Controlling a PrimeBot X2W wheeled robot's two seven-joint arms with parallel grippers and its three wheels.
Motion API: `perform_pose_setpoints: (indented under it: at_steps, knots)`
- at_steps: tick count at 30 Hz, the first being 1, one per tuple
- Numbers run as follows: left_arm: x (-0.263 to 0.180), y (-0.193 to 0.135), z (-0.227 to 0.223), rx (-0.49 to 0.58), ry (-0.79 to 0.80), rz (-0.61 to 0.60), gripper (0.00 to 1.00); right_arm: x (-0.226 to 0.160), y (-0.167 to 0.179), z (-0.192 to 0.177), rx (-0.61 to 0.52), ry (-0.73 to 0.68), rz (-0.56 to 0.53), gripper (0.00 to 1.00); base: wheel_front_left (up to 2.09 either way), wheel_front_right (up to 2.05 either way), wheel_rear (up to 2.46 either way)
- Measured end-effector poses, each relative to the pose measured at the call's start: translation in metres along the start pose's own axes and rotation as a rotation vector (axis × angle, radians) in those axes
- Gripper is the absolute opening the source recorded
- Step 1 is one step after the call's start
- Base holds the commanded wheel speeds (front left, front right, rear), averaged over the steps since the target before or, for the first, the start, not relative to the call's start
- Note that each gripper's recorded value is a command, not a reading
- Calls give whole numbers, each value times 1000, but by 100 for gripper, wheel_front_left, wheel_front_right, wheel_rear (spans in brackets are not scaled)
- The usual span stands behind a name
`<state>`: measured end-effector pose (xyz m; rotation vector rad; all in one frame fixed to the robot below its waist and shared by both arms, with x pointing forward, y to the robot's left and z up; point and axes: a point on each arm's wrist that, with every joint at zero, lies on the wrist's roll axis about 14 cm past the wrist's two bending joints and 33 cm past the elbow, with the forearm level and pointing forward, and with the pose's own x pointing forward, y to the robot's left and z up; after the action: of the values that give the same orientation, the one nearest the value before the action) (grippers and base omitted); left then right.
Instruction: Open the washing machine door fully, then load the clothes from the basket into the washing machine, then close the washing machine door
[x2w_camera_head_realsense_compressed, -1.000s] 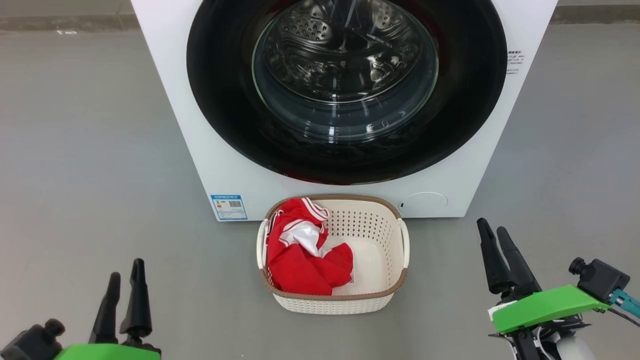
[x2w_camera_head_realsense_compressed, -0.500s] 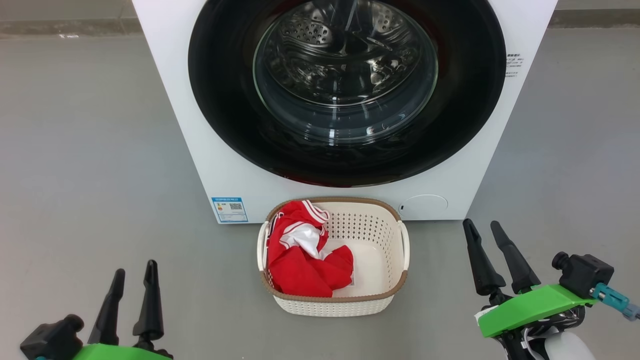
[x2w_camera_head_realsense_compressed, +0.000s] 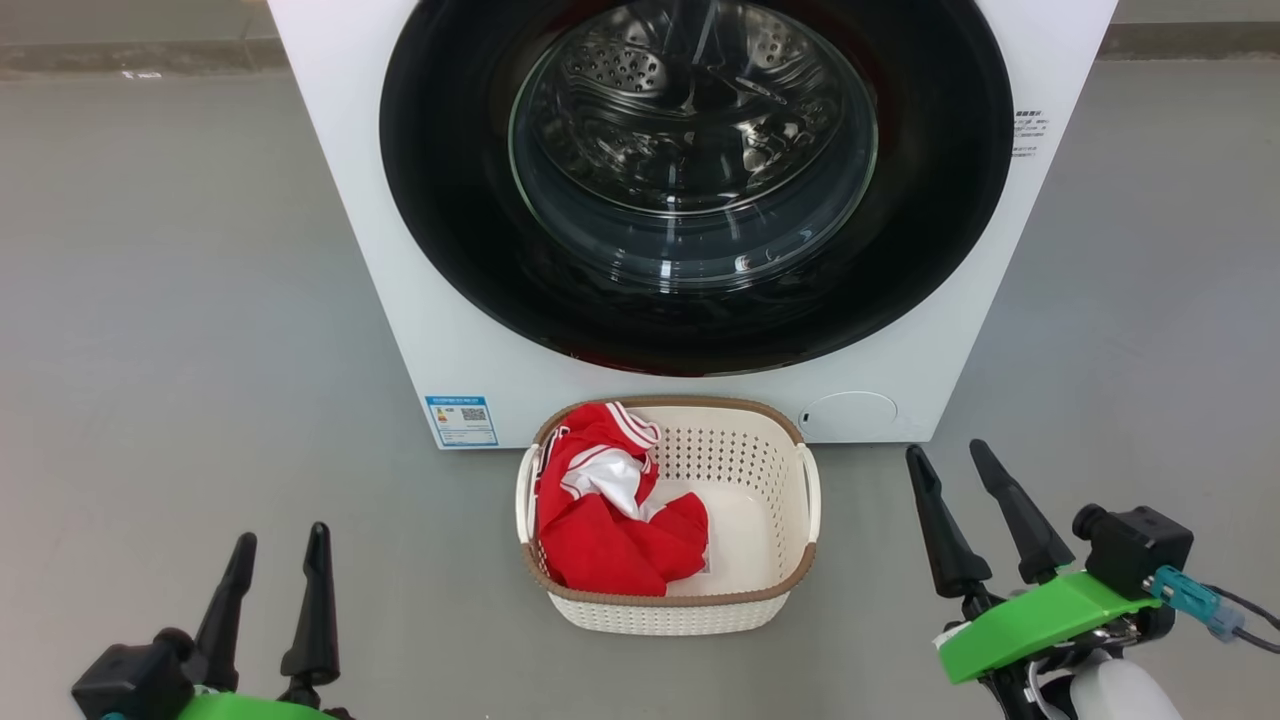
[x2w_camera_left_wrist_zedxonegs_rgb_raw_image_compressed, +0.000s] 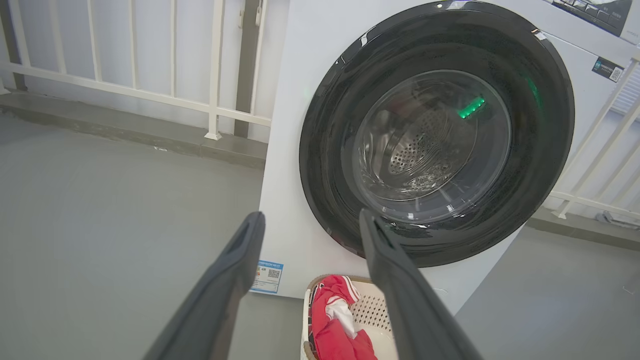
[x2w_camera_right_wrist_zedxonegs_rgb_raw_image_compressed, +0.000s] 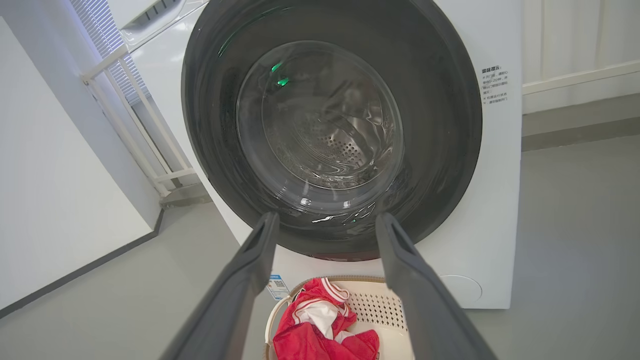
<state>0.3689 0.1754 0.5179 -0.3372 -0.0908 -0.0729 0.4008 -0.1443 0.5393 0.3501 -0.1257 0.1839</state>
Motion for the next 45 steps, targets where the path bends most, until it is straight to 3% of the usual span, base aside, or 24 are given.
perform_pose_setpoints:
  at_steps: [13,45]
  knots:
    - [-1,-4,4,133,-22,-36,100,3,13,3,-131,-21,57,100,0,0,0]
    - [0,-4,4,138,-22,-37,100,6,10,3,-136,-18,52,100,0,0,0]
